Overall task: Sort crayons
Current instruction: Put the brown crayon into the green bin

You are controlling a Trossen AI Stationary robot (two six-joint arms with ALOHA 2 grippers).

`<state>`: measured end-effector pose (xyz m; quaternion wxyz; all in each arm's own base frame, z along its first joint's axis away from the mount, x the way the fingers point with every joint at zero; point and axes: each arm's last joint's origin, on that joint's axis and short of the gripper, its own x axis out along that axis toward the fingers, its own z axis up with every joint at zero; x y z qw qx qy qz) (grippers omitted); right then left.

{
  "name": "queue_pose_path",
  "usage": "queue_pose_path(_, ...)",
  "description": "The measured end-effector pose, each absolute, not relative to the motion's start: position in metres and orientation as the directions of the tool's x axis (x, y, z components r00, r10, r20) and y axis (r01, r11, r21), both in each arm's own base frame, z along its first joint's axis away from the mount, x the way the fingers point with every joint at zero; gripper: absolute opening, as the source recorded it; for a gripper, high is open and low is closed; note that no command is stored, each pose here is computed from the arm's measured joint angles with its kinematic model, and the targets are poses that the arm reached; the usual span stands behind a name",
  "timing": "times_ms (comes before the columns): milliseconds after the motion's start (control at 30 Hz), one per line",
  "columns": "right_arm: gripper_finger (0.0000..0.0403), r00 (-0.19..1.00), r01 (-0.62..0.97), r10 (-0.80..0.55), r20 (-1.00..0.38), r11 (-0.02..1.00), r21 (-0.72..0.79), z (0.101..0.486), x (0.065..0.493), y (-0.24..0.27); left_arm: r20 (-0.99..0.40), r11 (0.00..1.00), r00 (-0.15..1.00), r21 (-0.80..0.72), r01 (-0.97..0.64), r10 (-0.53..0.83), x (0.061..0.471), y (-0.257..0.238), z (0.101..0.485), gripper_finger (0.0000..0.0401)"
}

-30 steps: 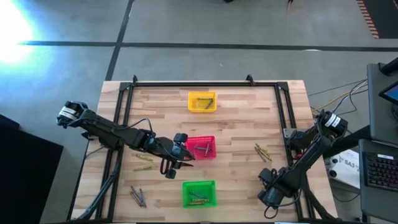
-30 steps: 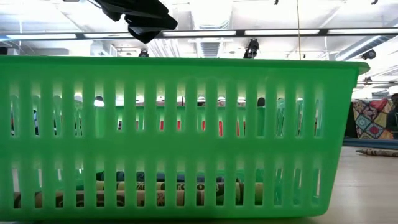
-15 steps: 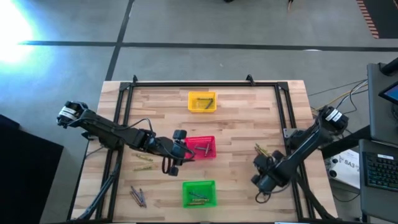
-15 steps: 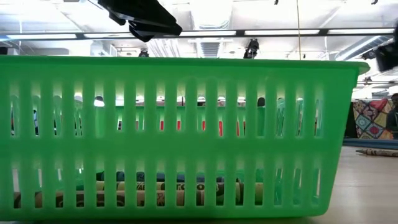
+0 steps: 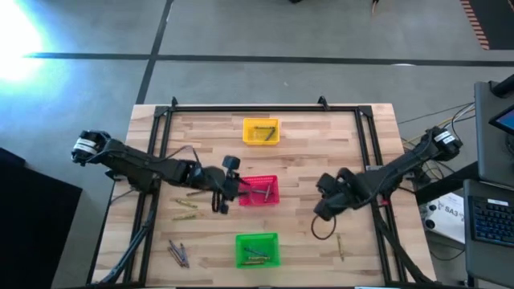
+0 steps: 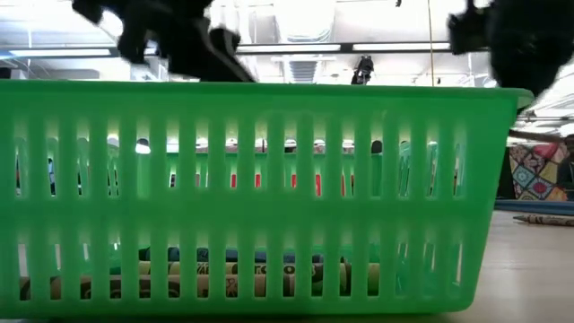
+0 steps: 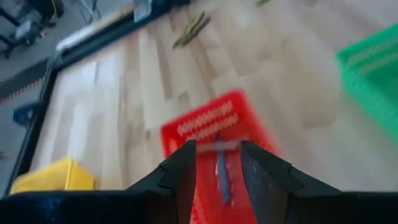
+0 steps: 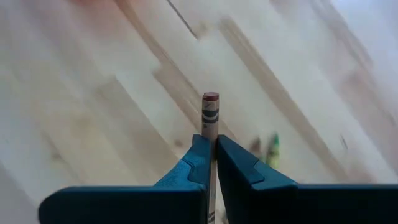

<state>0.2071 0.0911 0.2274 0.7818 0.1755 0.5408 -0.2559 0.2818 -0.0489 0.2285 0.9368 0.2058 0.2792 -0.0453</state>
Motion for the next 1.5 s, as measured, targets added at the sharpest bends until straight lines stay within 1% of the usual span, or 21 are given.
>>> queue_pose_path(100,0.0012,0.354,0.550,-0.207,-0.912,0.835,0.024,0.237,0.219,0.080,-0.537,0.934,0.844,0.301,0.195,-0.003,0.274,-0.025,0.215,0.0109)
queue_pose_path(233,0.0012,0.445,0.486,-0.234,-0.865,0.874,0.014,0.242,0.237,0.066,-0.445,0.955,0.890,0.212,0.208,-0.096,0.263,-0.002,0.209,0.0109)
queue_pose_path(367,0.0012,0.529,0.404,-0.234,-0.816,0.915,0.000,0.235,0.256,0.054,-0.366,0.968,0.929,0.206,0.144,-0.060,0.255,0.012,0.221,0.0109)
queue_pose_path(433,0.0012,0.596,0.361,-0.221,-0.772,0.933,0.012,0.230,0.268,0.051,-0.334,0.974,0.942,0.194,0.115,-0.044,0.254,0.015,0.231,0.0109)
queue_pose_path(467,0.0012,0.634,0.326,-0.195,-0.748,0.945,0.030,0.229,0.274,0.051,-0.319,0.977,0.947,0.185,0.106,-0.042,0.254,0.016,0.235,0.0109)
queue_pose_path(533,0.0012,0.715,0.205,-0.085,-0.694,0.974,0.092,0.228,0.287,0.054,-0.302,0.983,0.952,0.160,0.095,-0.043,0.255,0.016,0.243,0.0109)
queue_pose_path(600,0.0012,0.767,0.063,0.040,-0.641,0.989,0.137,0.228,0.297,0.059,-0.322,0.985,0.946,0.143,0.097,-0.046,0.257,0.015,0.247,0.0109)
queue_pose_path(667,0.0012,0.803,-0.044,0.120,-0.584,0.989,0.143,0.229,0.306,0.063,-0.344,0.987,0.938,0.127,0.100,-0.051,0.259,0.014,0.252,0.0109)
queue_pose_path(767,0.0012,0.810,-0.087,0.137,-0.570,0.990,0.115,0.224,0.312,0.065,-0.363,0.993,0.931,0.083,0.080,-0.045,0.264,0.014,0.262,0.0109)
queue_pose_path(900,0.0012,0.792,-0.095,0.148,-0.593,0.988,0.119,0.206,0.322,0.067,-0.382,0.999,0.923,0.026,-0.027,0.035,0.270,0.011,0.271,0.0109)
queue_pose_path(967,0.0012,0.783,-0.136,0.198,-0.590,0.980,0.148,0.196,0.327,0.072,-0.385,0.996,0.919,0.014,-0.084,0.083,0.272,0.004,0.274,0.0109)
queue_pose_path(1033,0.0012,0.789,-0.193,0.271,-0.551,0.961,0.196,0.190,0.334,0.079,-0.421,0.993,0.900,0.020,-0.117,0.114,0.271,-0.007,0.272,0.0109)
queue_pose_path(1100,0.0012,0.781,-0.275,0.363,-0.507,0.930,0.242,0.185,0.340,0.087,-0.446,0.993,0.888,0.025,-0.112,0.111,0.269,-0.021,0.272,0.0109)
queue_pose_path(1167,0.0012,0.774,-0.386,0.475,-0.418,0.878,0.282,0.186,0.346,0.094,-0.468,0.995,0.878,0.033,-0.090,0.095,0.264,-0.037,0.270,0.0109)
queue_pose_path(1267,0.0012,0.735,-0.532,0.616,-0.284,0.783,0.321,0.189,0.352,0.101,-0.466,0.997,0.881,0.045,-0.067,0.081,0.258,-0.061,0.269,0.0109)
queue_pose_path(1333,0.0012,0.728,-0.546,0.638,-0.251,0.761,0.349,0.187,0.355,0.102,-0.465,0.997,0.882,0.064,-0.051,0.075,0.254,-0.074,0.268,0.0109)
queue_pose_path(1400,0.0013,0.726,-0.530,0.639,-0.255,0.755,0.385,0.180,0.359,0.103,-0.479,0.997,0.876,0.071,-0.026,0.057,0.250,-0.084,0.266,0.0109)
queue_pose_path(1500,0.0013,0.716,-0.500,0.642,-0.273,0.745,0.442,0.169,0.368,0.109,-0.504,0.999,0.863,0.028,-0.021,0.032,0.245,-0.092,0.263,0.0109)
